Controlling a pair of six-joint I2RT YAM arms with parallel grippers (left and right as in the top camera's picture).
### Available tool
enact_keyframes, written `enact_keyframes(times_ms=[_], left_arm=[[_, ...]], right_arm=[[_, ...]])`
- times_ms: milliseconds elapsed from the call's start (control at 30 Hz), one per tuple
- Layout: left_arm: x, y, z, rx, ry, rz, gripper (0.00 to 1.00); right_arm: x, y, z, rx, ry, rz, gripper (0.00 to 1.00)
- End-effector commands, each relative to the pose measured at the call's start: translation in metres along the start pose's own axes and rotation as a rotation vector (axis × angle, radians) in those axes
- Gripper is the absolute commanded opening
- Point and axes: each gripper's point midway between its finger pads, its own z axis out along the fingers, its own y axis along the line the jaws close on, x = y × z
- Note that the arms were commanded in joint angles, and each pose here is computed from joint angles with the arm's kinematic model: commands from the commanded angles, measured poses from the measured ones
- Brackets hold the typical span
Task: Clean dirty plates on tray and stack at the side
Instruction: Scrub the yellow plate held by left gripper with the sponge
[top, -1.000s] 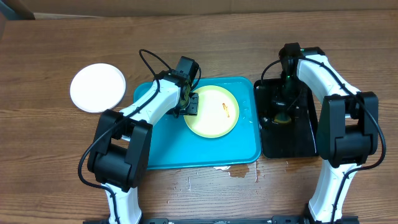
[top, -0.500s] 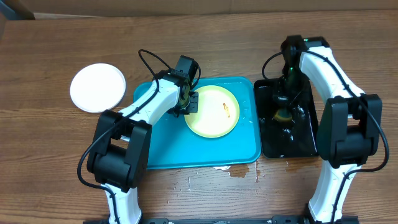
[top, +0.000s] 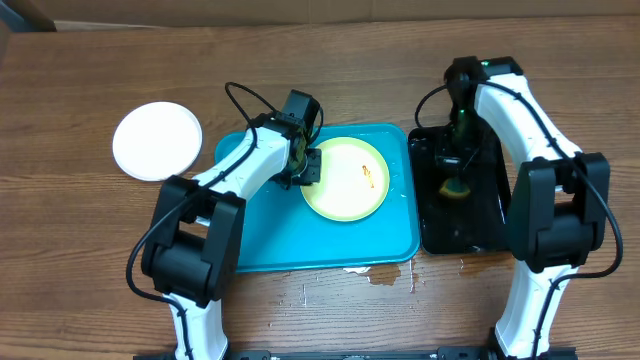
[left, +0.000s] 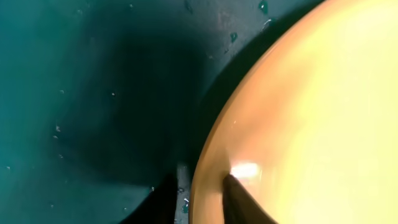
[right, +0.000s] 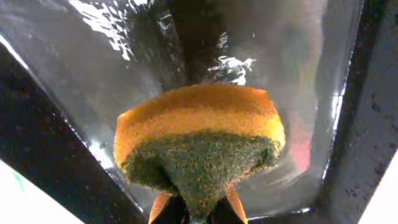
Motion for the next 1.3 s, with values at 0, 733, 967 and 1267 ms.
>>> enact_keyframes(times_ms=[0,733,967,1267], left_arm=[[0.009,0.002,0.012,-0.001,0.042,-0.003,0.19],[0.010,-0.001,0.012,0.012,0.046,-0.004,0.04],[0.011,-0.002,0.012,0.016,0.049,-0.040,0.04],[0.011,-0.002,0.012,0.016,0.050,-0.040,0.04]], right_arm=[[-0.004,-0.014,-0.018,0.079,-0.073,0.058,0.04],[0.010,0.040,-0.064,-0.016,-0.105,-0.157,0.04],[0.018,0.129,-0.077,-0.048,-0.275,-0.361,0.04],[0.010,0.159,-0.068,-0.012,-0.391,-0.422,0.04]])
